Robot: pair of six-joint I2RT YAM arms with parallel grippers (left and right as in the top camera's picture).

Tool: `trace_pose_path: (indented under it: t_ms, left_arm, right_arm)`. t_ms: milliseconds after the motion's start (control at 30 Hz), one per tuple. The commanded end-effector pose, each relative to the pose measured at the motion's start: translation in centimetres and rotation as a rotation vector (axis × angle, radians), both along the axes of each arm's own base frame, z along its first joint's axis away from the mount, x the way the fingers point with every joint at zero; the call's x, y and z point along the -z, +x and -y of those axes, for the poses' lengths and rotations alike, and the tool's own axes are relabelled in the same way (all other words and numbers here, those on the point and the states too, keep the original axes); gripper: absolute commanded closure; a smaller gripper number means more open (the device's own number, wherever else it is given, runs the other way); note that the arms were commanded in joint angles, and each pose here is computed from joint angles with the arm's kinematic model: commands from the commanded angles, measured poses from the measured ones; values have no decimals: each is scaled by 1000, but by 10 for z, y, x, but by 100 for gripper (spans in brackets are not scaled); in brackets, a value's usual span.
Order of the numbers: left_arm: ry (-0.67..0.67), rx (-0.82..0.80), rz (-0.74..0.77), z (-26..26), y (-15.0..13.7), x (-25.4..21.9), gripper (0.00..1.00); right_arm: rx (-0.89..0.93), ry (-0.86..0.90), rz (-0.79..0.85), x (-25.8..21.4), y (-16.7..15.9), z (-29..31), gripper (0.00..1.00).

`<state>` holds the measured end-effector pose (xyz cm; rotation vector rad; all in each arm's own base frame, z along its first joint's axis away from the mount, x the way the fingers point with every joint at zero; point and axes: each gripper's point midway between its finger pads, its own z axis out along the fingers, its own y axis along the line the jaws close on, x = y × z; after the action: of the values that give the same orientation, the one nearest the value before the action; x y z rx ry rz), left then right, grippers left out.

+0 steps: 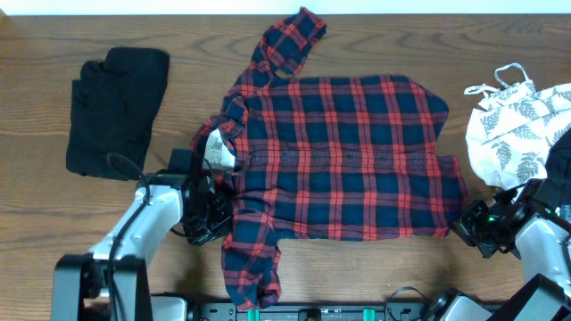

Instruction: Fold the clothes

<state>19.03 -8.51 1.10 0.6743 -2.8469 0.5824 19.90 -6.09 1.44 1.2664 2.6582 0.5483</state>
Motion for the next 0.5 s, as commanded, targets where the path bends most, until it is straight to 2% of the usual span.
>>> trace_pose_path:
  t_ms: [0, 267, 467]
  left_arm:
    - [-61, 22, 74, 9, 3, -17, 94]
    - [-67, 24, 308, 9, 20, -60, 94]
    - [48, -35, 435, -11, 29, -78, 94]
  right_arm:
    - [-73, 26, 93, -7, 10, -7, 99]
    - [-174, 82, 277, -24, 35, -20, 99]
    - [-245, 79, 427, -50, 58, -20, 99]
